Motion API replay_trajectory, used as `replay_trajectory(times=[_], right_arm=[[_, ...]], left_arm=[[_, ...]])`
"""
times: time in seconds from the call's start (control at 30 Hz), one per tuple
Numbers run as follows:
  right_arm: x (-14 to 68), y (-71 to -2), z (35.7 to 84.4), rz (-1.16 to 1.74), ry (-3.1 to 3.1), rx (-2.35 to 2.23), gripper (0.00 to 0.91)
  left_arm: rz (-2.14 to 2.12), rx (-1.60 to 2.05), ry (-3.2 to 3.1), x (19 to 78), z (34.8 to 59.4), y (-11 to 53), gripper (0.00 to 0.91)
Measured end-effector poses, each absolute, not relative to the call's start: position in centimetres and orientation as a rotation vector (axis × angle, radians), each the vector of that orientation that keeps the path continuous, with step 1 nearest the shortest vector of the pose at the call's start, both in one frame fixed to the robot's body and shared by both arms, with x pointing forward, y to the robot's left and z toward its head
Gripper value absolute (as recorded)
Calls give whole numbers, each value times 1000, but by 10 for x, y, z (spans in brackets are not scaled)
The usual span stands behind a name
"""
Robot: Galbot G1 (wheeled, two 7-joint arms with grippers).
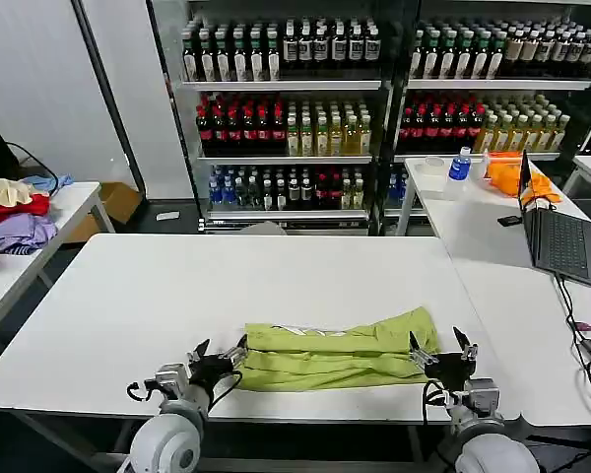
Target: Fold and organize the clothes.
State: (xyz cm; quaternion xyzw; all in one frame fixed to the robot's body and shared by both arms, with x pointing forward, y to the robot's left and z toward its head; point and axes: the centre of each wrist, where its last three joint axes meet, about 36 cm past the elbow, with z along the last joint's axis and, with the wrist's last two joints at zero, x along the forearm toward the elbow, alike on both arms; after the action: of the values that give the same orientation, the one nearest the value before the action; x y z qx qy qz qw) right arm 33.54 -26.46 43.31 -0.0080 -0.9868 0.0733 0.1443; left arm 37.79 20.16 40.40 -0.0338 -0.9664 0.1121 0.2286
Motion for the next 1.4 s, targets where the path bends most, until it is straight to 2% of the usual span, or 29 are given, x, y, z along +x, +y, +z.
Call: replay_trajectory(times=[0.3, 0.33, 0.4, 0.5, 0.6, 1.1, 1.4], right_arm=[[330, -267, 433, 219, -2844, -32, 907], [329, -267, 433, 220, -2845, -34, 907], [329, -268, 433, 220, -2845, -39, 907], [328, -268, 433, 219, -2844, -43, 907], [327, -267, 433, 219, -2844, -43, 907], [323, -265, 436, 214, -2852, -49, 907], [321, -267, 439, 213, -2858, -62, 907]], left_arm=[[399, -104, -2616, 375, 394, 177, 907], [403, -106, -2611, 375, 393, 175, 494], [411, -109, -2600, 375, 389, 169, 191], [420, -108, -2600, 375, 386, 164, 91], [427, -106, -2601, 377, 383, 161, 50], [493, -101, -2596, 376, 375, 149, 40], [529, -84, -2616, 380, 382, 157, 40]])
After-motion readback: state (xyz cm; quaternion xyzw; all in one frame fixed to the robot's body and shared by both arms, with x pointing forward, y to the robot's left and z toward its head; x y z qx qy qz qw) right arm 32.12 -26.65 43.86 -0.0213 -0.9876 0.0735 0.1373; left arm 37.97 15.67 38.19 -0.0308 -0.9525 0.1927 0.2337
